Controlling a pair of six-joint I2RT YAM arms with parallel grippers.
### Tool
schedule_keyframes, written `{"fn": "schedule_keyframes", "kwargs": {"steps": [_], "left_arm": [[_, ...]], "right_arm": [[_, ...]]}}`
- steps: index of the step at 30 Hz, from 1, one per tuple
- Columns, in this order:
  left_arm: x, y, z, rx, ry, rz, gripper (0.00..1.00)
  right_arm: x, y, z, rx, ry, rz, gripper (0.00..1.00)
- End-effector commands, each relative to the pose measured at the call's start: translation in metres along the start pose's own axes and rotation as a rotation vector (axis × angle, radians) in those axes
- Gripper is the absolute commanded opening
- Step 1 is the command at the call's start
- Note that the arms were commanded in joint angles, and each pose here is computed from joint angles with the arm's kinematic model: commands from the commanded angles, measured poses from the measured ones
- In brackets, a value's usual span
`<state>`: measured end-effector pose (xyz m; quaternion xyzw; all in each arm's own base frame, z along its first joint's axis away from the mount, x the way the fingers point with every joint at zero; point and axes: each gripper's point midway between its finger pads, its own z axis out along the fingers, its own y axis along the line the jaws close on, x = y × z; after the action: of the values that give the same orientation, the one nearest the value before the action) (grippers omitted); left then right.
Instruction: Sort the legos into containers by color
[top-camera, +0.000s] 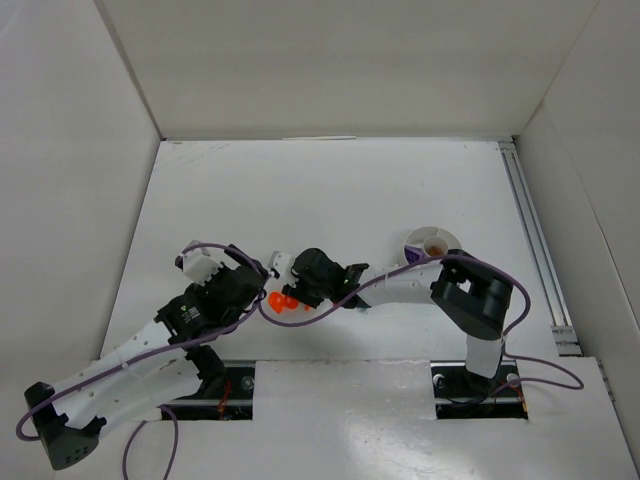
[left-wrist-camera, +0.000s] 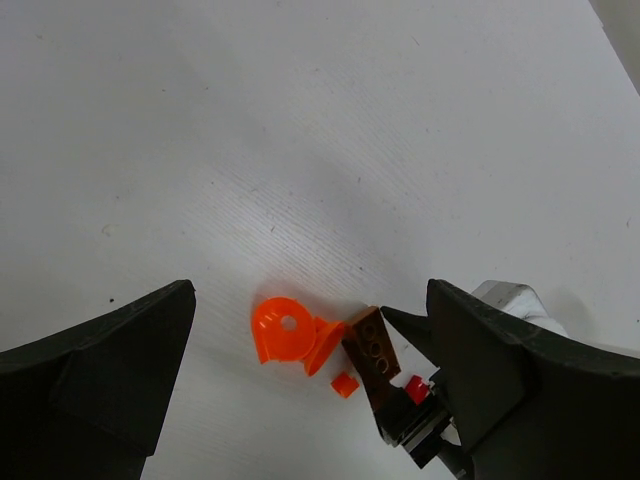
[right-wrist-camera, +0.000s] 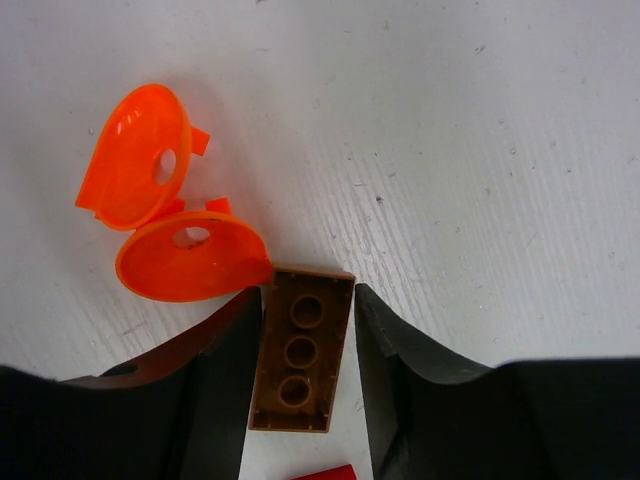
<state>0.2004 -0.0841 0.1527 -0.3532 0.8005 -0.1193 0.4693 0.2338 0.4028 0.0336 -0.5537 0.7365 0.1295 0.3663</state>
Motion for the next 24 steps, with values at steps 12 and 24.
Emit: {"fn": "schedule_keyframes", "kwargs": {"steps": [12, 24], "left_arm": [[-0.008, -0.014, 0.003, 0.013, -0.038, 0.029, 1.0], [0.0, -0.061, 0.007, 0.142, 0.002, 0.132, 1.0]], "right_arm": [[-0.083, -0.026, -0.047, 0.073, -0.27, -0.119, 0.26], [-0.064, -0.126, -0.185, 0.321, -0.477, -0.091, 0.24]]}}
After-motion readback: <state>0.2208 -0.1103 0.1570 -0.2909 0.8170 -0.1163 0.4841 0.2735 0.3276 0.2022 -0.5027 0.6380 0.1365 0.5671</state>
